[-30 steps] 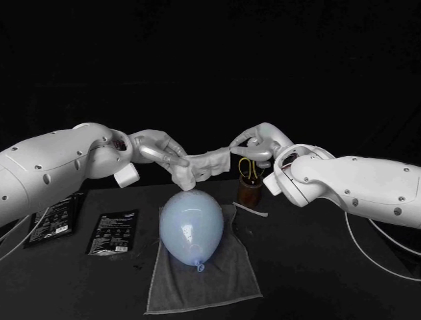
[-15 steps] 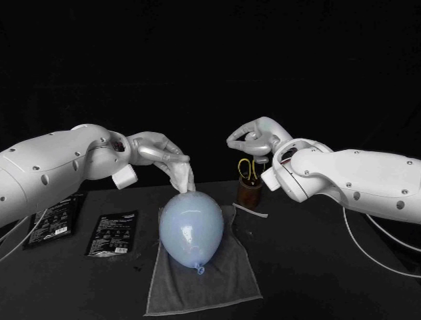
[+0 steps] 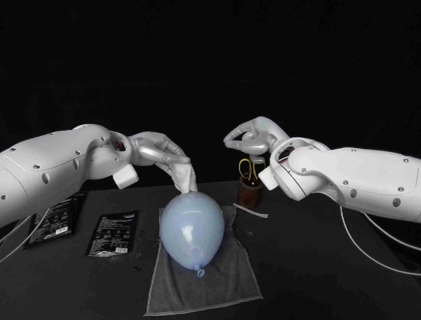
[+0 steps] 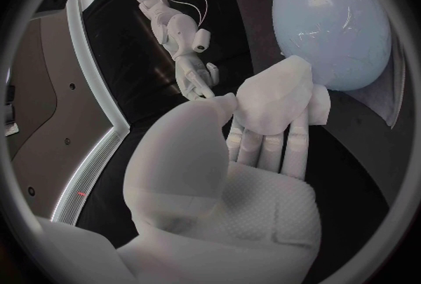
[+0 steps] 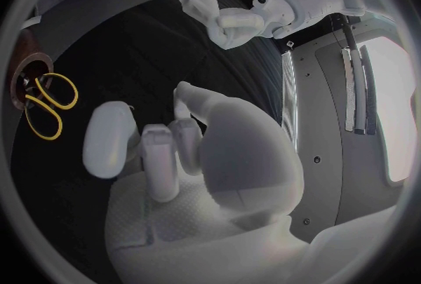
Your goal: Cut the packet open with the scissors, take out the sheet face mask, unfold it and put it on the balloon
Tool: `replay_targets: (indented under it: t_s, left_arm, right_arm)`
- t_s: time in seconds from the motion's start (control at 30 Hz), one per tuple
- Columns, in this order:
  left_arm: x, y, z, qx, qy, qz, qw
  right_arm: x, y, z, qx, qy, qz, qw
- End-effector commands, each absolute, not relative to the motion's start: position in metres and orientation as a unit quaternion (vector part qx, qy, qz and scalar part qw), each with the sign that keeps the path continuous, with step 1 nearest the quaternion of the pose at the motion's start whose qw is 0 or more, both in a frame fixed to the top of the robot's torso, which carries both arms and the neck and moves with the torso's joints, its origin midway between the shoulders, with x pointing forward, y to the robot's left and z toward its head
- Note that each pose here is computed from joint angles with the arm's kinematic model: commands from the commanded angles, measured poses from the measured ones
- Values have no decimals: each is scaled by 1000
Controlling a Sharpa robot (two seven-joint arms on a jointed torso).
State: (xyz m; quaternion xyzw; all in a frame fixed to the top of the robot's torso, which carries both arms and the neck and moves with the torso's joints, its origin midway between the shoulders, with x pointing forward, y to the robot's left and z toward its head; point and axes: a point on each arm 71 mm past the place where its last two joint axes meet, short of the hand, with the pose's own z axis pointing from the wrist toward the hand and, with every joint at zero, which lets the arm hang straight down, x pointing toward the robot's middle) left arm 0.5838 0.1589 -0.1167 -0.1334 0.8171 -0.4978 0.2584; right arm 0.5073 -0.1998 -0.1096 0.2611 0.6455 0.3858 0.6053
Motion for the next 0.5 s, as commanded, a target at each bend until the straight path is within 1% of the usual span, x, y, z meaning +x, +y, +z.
replay_targets:
  t_s: [0.03,0.27,0.43,0.5]
  left_arm:
    - [582,154,-114,-130,811,-516,242]
    - [582,154,-111,-123,814,-511,246]
    - [585,155,-101,-111,820,-501,255]
    - [586,156,-94,-101,824,-497,254]
  right_arm:
    - [508,-192,-111,223,659,400,596]
    - [511,-185,-116,196,661,410,597]
    - [513,-183,-120,184,657,417,600]
    - [515,-183,-122,180,657,420,600]
